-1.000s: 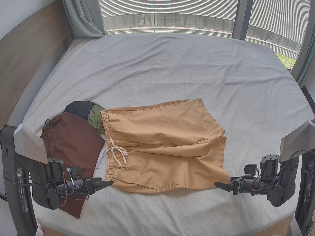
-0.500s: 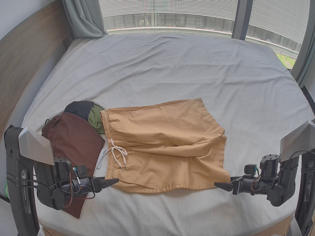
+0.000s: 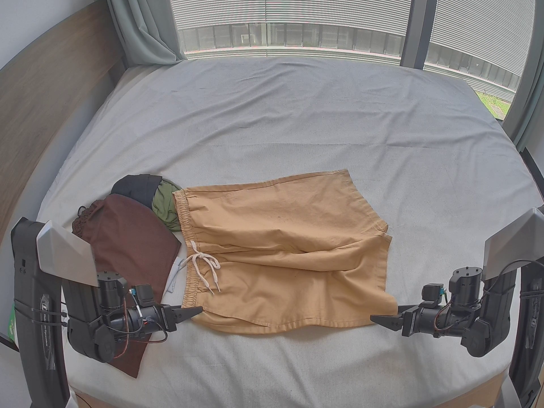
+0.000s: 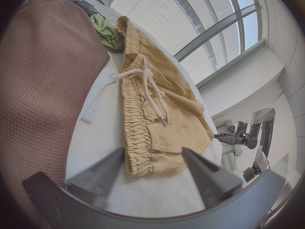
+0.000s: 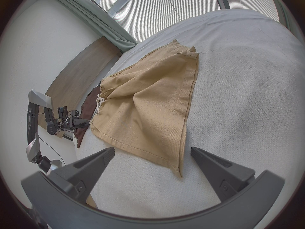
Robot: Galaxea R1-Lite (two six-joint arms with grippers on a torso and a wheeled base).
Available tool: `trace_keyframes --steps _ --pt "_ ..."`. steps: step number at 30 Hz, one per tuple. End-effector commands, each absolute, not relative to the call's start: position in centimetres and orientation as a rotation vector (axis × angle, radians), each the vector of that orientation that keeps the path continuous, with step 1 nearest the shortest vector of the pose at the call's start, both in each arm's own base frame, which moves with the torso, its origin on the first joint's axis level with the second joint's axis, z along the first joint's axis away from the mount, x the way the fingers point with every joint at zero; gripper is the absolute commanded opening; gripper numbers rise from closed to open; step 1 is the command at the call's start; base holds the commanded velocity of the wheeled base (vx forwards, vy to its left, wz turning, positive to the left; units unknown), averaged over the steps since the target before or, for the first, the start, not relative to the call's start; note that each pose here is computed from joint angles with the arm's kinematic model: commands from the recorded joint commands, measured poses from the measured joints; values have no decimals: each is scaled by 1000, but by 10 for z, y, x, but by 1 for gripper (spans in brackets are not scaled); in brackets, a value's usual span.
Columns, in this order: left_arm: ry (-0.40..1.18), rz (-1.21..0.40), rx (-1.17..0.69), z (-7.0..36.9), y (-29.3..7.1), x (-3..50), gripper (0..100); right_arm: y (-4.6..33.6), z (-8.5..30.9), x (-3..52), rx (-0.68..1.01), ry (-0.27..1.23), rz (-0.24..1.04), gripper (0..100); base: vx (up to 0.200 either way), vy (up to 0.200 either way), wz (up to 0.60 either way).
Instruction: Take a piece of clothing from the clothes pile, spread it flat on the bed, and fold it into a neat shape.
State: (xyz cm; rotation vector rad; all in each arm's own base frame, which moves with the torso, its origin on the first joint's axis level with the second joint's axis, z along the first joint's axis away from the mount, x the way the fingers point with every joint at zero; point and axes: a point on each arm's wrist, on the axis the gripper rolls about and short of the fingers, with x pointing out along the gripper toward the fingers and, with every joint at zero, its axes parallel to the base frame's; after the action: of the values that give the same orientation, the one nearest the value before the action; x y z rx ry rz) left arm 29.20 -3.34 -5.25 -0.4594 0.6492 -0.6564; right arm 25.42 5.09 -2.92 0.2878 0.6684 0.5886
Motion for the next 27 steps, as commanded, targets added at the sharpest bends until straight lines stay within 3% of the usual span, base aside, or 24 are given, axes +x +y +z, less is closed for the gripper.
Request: trace_keyframes --steps 1,27 --pt "653 -657 -460 -55 -34 293 0 51 -29 254 288 670 590 100 0 0 0" --pt "653 -661 -453 -56 -34 293 0 51 -31 251 248 671 604 100 0 0 0"
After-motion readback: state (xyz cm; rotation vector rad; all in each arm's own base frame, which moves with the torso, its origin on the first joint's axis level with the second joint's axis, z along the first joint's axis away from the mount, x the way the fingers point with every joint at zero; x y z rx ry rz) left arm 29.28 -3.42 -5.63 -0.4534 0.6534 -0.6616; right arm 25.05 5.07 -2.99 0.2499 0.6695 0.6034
